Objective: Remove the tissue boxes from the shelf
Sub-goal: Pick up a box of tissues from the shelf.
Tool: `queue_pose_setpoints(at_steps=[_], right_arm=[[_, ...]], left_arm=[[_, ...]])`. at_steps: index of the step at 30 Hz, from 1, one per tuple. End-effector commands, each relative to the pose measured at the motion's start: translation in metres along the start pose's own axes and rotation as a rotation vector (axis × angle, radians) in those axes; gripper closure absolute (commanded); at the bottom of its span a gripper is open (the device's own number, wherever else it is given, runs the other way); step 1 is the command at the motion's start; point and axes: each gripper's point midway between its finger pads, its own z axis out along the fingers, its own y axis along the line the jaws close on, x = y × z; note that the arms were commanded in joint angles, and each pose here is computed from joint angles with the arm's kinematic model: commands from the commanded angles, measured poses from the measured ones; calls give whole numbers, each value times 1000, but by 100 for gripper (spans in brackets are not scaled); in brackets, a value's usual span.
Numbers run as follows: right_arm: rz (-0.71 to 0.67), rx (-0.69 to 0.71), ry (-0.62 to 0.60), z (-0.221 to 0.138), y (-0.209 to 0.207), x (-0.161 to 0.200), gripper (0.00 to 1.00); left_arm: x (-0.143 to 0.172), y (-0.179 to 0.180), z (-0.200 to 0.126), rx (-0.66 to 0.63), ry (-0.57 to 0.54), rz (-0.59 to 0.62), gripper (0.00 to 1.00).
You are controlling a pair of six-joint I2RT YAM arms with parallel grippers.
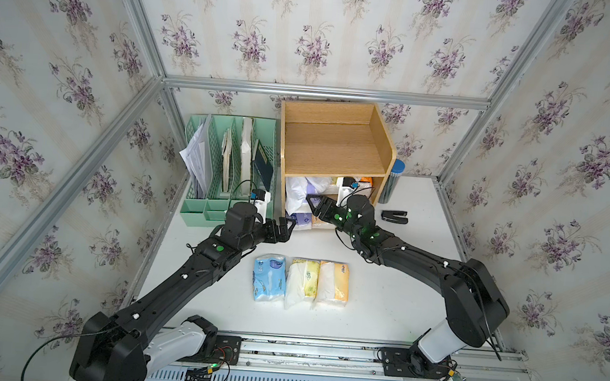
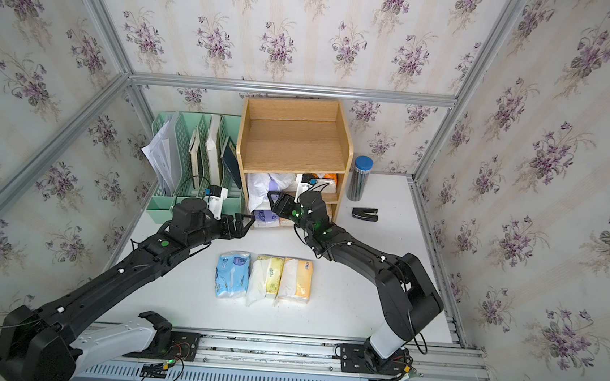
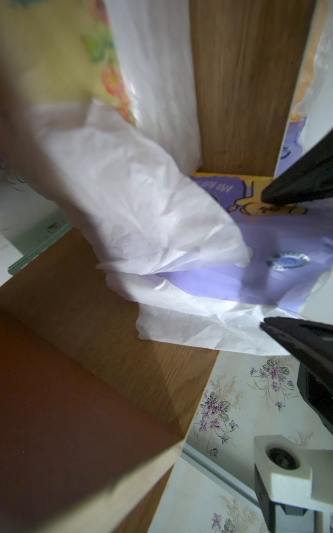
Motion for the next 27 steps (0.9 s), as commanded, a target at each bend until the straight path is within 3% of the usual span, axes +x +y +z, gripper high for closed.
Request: queue_pose_setpoints(at_steps=[1, 4, 9, 15, 27], right_arm=[[37, -88, 5, 5, 16, -1, 35], [47, -110, 19, 8, 19, 1, 40], [40, -99, 14, 5, 20, -2, 66], [13, -107, 29, -6, 27, -2, 87], [-70, -72, 157, -24, 24, 19, 90]], left_arm=[[-2, 2, -2, -13, -12, 17, 1], [-2, 2, -3, -13, -12, 21, 1], [-1, 4, -5, -23, -13, 21, 1], [-4, 6, -12, -48, -23, 25, 1], [-11, 10, -30, -103, -47, 32, 1]])
